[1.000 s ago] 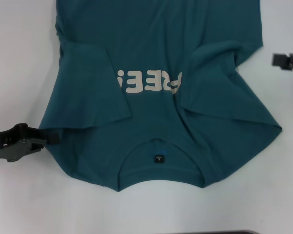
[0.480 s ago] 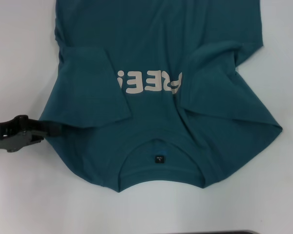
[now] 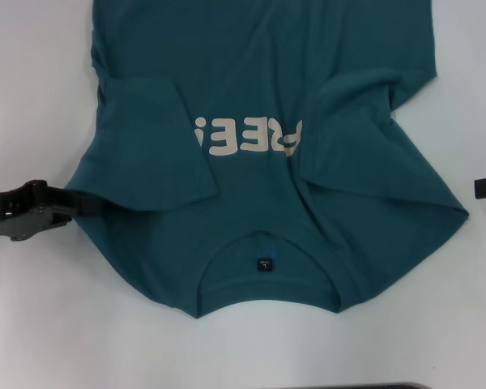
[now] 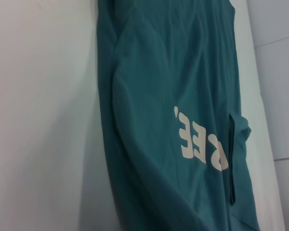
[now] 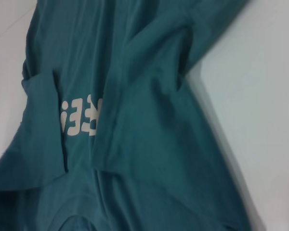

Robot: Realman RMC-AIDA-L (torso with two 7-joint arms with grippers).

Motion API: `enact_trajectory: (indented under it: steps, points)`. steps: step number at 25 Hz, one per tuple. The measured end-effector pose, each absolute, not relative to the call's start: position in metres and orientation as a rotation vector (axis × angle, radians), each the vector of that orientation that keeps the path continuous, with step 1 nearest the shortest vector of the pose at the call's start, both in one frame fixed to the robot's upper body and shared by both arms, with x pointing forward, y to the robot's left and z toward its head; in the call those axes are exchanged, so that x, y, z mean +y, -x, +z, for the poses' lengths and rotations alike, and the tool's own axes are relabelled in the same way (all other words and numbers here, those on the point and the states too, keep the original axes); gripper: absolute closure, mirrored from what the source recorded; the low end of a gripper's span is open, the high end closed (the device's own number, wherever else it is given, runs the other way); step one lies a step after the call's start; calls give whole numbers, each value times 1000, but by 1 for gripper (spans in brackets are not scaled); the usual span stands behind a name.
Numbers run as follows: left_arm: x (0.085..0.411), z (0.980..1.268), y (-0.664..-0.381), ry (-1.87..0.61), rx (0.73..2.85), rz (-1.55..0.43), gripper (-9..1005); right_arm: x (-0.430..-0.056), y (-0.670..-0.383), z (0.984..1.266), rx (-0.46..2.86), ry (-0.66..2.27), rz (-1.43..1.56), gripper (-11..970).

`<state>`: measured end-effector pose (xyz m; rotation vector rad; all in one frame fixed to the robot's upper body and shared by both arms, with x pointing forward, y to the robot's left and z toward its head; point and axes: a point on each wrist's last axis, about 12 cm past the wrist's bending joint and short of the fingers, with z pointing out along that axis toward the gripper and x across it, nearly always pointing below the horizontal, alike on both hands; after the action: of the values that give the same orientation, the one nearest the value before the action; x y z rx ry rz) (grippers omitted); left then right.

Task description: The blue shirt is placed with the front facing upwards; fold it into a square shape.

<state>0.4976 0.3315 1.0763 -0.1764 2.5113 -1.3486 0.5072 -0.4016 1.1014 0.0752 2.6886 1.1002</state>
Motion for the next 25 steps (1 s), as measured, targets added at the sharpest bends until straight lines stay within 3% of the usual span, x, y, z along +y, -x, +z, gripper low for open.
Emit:
enact_trajectory:
  steps: [25]
  points:
    - [333,1078,-502,181,2505,-1322,948,-380,-520,1087,2713,-55,1077,38]
